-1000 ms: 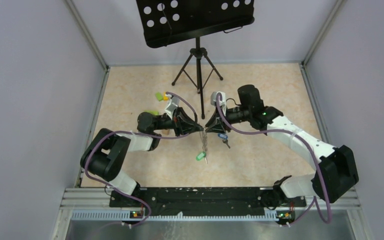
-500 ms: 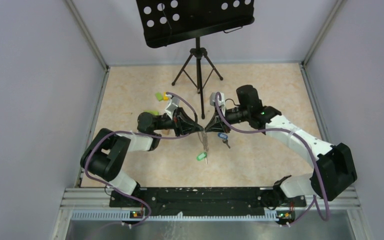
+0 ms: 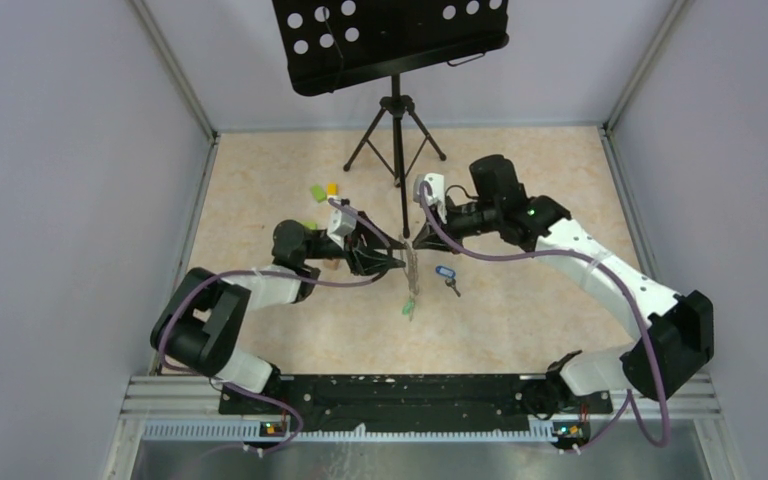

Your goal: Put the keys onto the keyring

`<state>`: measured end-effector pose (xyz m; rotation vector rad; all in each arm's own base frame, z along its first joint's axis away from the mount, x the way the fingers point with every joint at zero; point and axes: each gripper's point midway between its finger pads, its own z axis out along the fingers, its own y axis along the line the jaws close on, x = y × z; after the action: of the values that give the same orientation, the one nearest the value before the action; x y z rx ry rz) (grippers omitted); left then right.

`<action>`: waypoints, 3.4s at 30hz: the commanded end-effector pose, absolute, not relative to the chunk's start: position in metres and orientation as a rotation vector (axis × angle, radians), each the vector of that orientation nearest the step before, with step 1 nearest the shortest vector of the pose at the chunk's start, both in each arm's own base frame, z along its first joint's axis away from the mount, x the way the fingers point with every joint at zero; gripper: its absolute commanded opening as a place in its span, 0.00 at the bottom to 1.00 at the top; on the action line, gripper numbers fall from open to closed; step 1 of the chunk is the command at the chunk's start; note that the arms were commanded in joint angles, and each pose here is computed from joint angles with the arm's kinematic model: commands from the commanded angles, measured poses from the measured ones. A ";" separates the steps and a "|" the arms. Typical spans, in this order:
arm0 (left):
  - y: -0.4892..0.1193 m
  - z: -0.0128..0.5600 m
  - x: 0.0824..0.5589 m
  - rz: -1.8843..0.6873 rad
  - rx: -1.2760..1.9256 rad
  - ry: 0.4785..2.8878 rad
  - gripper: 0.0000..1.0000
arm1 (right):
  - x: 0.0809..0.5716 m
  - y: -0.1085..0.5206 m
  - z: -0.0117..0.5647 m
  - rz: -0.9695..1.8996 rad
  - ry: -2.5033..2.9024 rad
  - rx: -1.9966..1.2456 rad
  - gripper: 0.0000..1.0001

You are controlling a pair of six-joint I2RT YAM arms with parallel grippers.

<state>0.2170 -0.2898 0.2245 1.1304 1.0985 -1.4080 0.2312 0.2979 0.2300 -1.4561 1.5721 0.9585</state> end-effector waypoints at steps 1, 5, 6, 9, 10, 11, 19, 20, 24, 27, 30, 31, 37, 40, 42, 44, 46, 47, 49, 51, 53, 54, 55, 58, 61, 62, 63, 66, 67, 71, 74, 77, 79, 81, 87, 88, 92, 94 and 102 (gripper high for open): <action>-0.291 0.227 0.235 -1.169 1.259 1.003 0.51 | 0.240 0.292 0.244 0.733 1.596 -1.542 0.00; -0.292 0.226 0.247 -1.058 1.291 0.992 0.64 | 0.240 0.291 0.239 0.603 1.700 -1.601 0.00; -0.292 0.227 0.248 -1.044 1.293 0.989 0.65 | 0.240 0.291 0.239 0.582 1.720 -1.609 0.00; -0.294 0.228 0.251 -1.019 1.300 0.984 0.65 | 0.243 0.289 0.237 0.504 1.774 -1.633 0.00; -0.295 0.230 0.252 -1.011 1.305 0.978 0.64 | 0.244 0.288 0.236 0.478 1.790 -1.641 0.00; -0.295 0.230 0.252 -1.005 1.308 0.975 0.62 | 0.245 0.288 0.236 0.457 1.802 -1.647 0.00; -0.302 0.230 0.249 -1.023 1.325 0.960 0.47 | 0.247 0.285 0.225 0.360 1.890 -1.689 0.00; -0.304 0.229 0.248 -1.030 1.329 0.960 0.45 | 0.246 0.286 0.225 0.365 1.889 -1.693 0.00; -0.309 0.226 0.245 -1.055 1.341 0.949 0.37 | 0.245 0.289 0.225 0.382 1.884 -1.690 0.00; -0.312 0.225 0.242 -1.091 1.342 0.942 0.36 | 0.245 0.291 0.226 0.389 1.878 -1.683 0.00; -0.314 0.222 0.241 -1.107 1.346 0.939 0.34 | 0.244 0.293 0.226 0.405 1.869 -1.676 0.00; -0.315 0.221 0.240 -1.108 1.348 0.938 0.34 | 0.244 0.294 0.225 0.411 1.867 -1.675 0.00; -0.317 0.218 0.240 -1.115 1.344 0.933 0.31 | 0.241 0.296 0.221 0.435 1.862 -1.672 0.00; -0.317 0.217 0.240 -1.115 1.345 0.933 0.30 | 0.241 0.297 0.222 0.440 1.855 -1.668 0.00; -0.317 0.215 0.240 -1.115 1.346 0.937 0.30 | 0.241 0.297 0.223 0.444 1.849 -1.659 0.00; -0.317 0.213 0.240 -1.116 1.348 0.938 0.30 | 0.241 0.297 0.225 0.447 1.841 -1.651 0.00; -0.317 0.211 0.239 -1.120 1.351 0.938 0.31 | 0.240 0.297 0.226 0.451 1.834 -1.642 0.00; -0.317 0.210 0.239 -1.122 1.352 0.938 0.30 | 0.240 0.297 0.226 0.454 1.833 -1.641 0.00; -0.317 0.209 0.238 -1.126 1.353 0.937 0.29 | 0.239 0.298 0.226 0.458 1.830 -1.638 0.00; -0.317 0.209 0.238 -1.128 1.355 0.933 0.28 | 0.239 0.297 0.227 0.462 1.827 -1.632 0.00; -0.317 0.208 0.236 -1.133 1.356 0.922 0.29 | 0.238 0.298 0.228 0.465 1.820 -1.627 0.00; -0.316 0.209 0.235 -1.135 1.352 0.919 0.29 | 0.238 0.297 0.229 0.465 1.817 -1.625 0.00; -0.315 0.209 0.233 -1.134 1.353 0.906 0.31 | 0.238 0.297 0.229 0.464 1.817 -1.623 0.00; -0.313 0.209 0.230 -1.129 1.347 0.874 0.34 | 0.237 0.296 0.229 0.464 1.811 -1.621 0.00; -0.310 0.213 0.228 -1.130 1.339 0.838 0.35 | 0.236 0.296 0.230 0.465 1.805 -1.619 0.00; -0.309 0.213 0.227 -1.134 1.338 0.829 0.35 | 0.236 0.295 0.229 0.465 1.806 -1.618 0.00; -0.307 0.214 0.226 -1.136 1.334 0.822 0.34 | 0.236 0.295 0.229 0.464 1.805 -1.617 0.00; -0.307 0.213 0.225 -1.155 1.326 0.832 0.29 | 0.235 0.294 0.230 0.465 1.801 -1.616 0.00; -0.307 0.213 0.226 -1.158 1.326 0.833 0.27 | 0.236 0.294 0.230 0.465 1.801 -1.614 0.00; -0.308 0.213 0.229 -1.159 1.320 0.854 0.21 | 0.236 0.294 0.231 0.464 1.800 -1.612 0.00; -0.309 0.213 0.231 -1.160 1.317 0.863 0.20 | 0.236 0.294 0.232 0.465 1.798 -1.610 0.00; -0.309 0.214 0.232 -1.160 1.314 0.867 0.18 | 0.236 0.295 0.232 0.469 1.797 -1.609 0.00; -0.310 0.214 0.233 -1.164 1.313 0.874 0.18 | 0.236 0.295 0.233 0.473 1.796 -1.609 0.00; -0.311 0.214 0.234 -1.165 1.310 0.880 0.18 | 0.236 0.296 0.233 0.478 1.796 -1.608 0.00; -0.313 0.215 0.236 -1.175 1.305 0.887 0.08 | 0.235 0.298 0.232 0.490 1.796 -1.607 0.00; -0.313 0.216 0.236 -1.177 1.304 0.887 0.04 | 0.235 0.298 0.232 0.491 1.796 -1.607 0.00; -0.312 0.217 0.236 -1.180 1.294 0.897 0.00 | 0.236 0.298 0.230 0.489 1.799 -1.598 0.00; -0.311 0.218 0.235 -1.183 1.288 0.903 0.00 | 0.238 0.296 0.228 0.496 1.804 -1.581 0.00; -0.301 0.235 0.223 -1.280 1.212 0.920 0.00 | 0.245 0.283 0.244 0.642 1.693 -1.445 0.29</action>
<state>0.2321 -0.3068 0.2110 1.2512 0.9831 -1.2480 0.2378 0.2816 0.2054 -1.5615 1.8631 0.5426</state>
